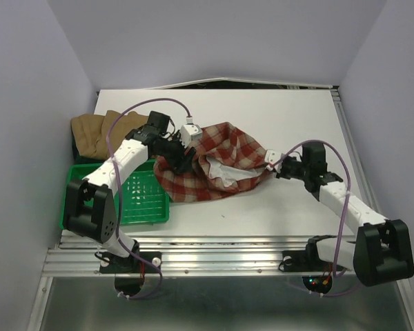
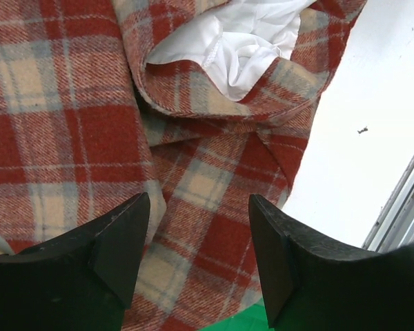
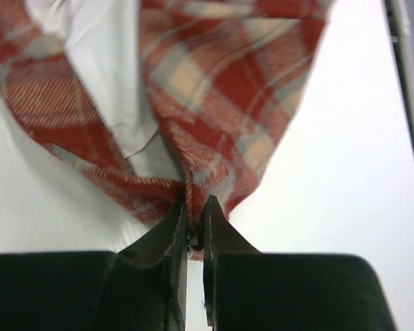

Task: Fold and stack the skirts
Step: Flatten the skirt out

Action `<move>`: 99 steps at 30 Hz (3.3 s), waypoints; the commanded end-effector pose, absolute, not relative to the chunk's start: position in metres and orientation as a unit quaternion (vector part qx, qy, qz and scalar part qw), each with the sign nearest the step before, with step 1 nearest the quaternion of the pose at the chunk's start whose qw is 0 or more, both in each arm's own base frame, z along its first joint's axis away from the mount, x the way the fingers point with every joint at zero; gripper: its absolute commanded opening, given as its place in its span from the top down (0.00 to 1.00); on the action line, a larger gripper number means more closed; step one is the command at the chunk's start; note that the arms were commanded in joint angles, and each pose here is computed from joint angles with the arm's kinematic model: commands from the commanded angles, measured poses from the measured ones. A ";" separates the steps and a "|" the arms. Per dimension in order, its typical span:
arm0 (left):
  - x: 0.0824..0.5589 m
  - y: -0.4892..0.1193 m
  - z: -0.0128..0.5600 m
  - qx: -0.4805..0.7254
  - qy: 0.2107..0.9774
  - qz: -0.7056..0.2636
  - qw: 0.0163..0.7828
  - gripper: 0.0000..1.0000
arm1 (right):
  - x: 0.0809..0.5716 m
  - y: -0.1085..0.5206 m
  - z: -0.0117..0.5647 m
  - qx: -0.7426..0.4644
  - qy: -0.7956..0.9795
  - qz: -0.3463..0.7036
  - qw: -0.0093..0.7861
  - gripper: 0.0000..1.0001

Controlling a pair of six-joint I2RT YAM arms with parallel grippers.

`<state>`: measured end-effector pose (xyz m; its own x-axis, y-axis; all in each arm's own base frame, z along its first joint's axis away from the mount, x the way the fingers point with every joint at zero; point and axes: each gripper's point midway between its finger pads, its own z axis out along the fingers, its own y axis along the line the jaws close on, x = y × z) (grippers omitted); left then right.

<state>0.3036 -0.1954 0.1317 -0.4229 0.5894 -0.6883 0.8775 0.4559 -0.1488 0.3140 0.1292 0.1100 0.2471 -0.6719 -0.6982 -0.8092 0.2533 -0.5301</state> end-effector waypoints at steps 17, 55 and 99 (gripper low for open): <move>0.305 -0.264 0.147 0.598 0.673 -0.226 0.372 0.38 | 0.372 0.120 0.296 -0.340 0.666 0.083 0.658 0.99; 0.289 -0.358 0.096 0.676 0.576 -0.180 0.423 0.41 | 0.388 0.120 0.321 -0.297 0.689 0.099 0.654 0.99; 0.426 -0.142 0.448 0.342 0.621 0.223 0.669 1.00 | 0.415 -0.030 0.515 -0.191 0.575 -0.195 0.771 0.99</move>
